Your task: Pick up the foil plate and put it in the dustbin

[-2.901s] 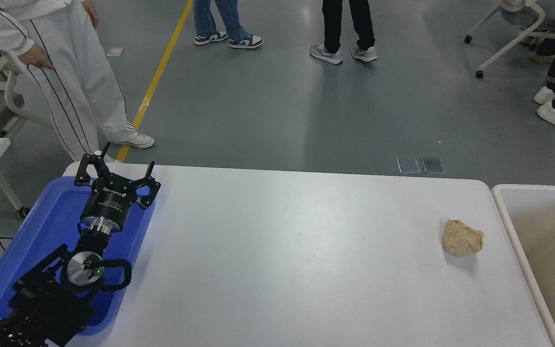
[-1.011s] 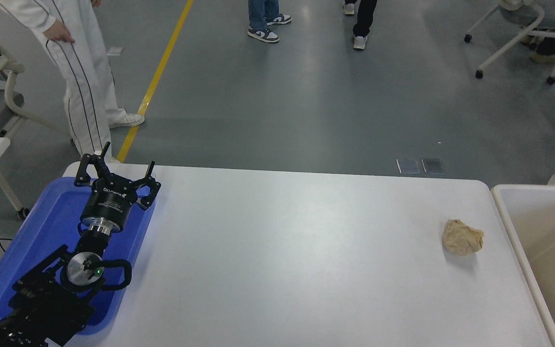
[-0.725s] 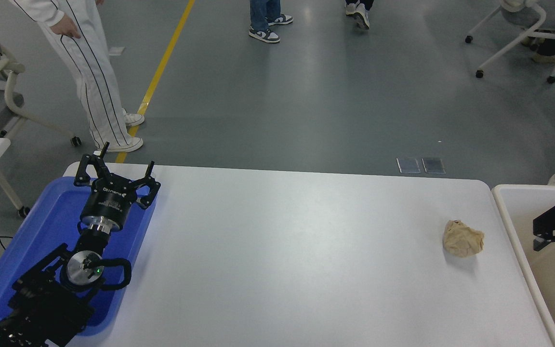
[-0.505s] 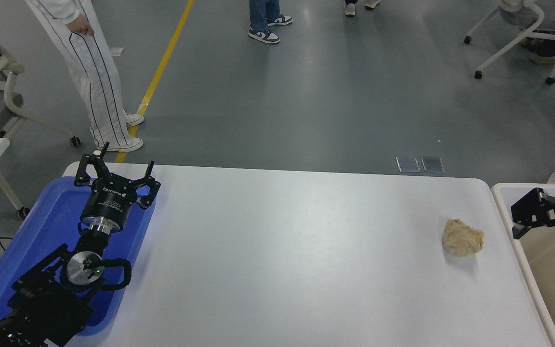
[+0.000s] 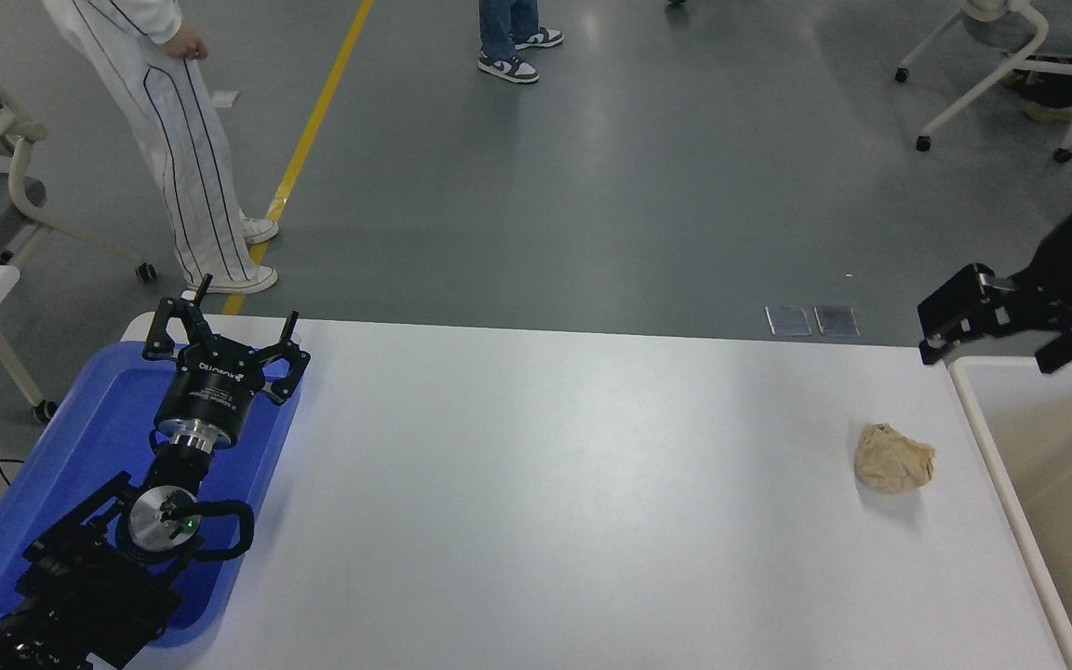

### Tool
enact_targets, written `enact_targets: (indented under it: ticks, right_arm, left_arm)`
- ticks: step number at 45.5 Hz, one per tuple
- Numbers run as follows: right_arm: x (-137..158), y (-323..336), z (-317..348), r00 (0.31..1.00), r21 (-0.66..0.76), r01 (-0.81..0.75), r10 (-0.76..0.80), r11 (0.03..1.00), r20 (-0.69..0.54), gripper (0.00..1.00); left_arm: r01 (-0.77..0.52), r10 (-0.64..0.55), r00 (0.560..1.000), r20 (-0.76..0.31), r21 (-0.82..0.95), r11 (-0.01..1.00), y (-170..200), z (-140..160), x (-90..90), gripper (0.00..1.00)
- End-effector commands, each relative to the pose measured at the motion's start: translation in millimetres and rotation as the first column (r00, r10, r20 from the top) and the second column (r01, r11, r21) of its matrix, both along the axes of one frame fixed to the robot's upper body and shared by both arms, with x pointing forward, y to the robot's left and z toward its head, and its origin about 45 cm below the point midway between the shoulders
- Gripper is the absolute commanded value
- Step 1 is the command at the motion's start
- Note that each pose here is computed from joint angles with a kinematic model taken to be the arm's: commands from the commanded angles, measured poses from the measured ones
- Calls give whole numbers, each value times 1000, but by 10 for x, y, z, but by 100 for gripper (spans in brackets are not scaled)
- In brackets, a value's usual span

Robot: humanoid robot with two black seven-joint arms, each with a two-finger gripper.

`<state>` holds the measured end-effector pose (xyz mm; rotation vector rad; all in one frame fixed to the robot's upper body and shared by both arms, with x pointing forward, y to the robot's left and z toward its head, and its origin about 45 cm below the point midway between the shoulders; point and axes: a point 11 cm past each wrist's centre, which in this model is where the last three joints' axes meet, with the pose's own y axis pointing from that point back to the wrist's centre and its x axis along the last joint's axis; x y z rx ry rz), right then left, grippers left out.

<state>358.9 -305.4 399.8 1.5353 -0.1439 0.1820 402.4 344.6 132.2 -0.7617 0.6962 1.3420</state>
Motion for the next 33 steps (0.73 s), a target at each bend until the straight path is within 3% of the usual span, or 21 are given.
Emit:
enact_targets:
  ticks: [1,11,20,33]
  right_arm:
    - [35,301,41,997,-31,-81,81,996,1,100]
    - [30,222,29,998,-52,-58,58,997,-6,100]
    - [-14,-128,89,997,-72,74,-74,995,7,100]
    - [-17,-148,125,997,-83,76,-75,994,15,100]
  left_arm:
    - [-1,1,1000,0,0,1000,0,0,1,100]
    - [-1,1,1000,0,0,1000,0,0,1,100]
    - [-1,1,1000,0,0,1000,0,0,1,100]
    - [-1,1,1000,0,0,1000,0,0,1,100]
